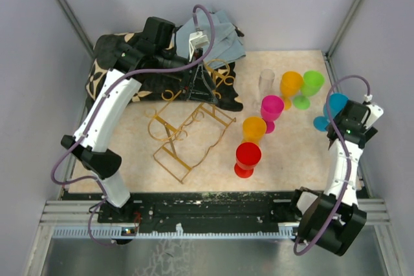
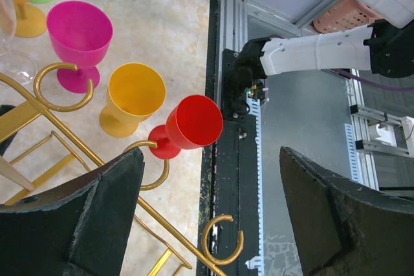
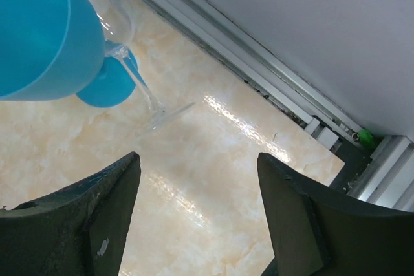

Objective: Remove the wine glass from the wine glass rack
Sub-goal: Pick up the wine glass at the center of the board.

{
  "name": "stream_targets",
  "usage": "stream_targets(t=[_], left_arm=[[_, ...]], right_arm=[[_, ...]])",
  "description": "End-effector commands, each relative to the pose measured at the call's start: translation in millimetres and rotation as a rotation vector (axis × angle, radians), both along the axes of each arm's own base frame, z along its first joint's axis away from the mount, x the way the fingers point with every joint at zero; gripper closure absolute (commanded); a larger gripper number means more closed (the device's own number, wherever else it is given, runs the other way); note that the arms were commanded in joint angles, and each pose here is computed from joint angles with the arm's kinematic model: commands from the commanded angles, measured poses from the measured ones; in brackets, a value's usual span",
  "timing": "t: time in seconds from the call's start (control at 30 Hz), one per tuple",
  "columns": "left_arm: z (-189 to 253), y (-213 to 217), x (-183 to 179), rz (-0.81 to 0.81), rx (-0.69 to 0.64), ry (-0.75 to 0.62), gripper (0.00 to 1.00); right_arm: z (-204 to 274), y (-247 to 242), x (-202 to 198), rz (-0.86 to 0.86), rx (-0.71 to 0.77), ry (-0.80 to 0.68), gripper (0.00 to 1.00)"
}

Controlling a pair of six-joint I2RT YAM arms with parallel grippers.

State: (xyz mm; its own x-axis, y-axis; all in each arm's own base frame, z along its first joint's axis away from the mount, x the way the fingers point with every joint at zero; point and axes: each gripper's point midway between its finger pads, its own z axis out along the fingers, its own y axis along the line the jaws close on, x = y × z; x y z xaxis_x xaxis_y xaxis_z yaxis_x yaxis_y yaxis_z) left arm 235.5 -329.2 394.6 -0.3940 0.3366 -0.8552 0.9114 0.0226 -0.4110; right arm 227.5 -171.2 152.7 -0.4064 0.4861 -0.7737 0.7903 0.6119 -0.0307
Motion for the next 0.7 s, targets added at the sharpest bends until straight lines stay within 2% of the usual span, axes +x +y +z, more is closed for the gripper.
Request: stream_targets(t=[0.0,0.67], left_arm=[[12,4,-14,-0.027,-0.024,-0.028,0.10],[12,5,-15,-0.029,-0.023,-0.028,0.11]], right_arm=[[-4,-3,13,0.007,0.005,-0.043,0.28],[-44,-7,37,0.046,0.050,-0.016,0.28]])
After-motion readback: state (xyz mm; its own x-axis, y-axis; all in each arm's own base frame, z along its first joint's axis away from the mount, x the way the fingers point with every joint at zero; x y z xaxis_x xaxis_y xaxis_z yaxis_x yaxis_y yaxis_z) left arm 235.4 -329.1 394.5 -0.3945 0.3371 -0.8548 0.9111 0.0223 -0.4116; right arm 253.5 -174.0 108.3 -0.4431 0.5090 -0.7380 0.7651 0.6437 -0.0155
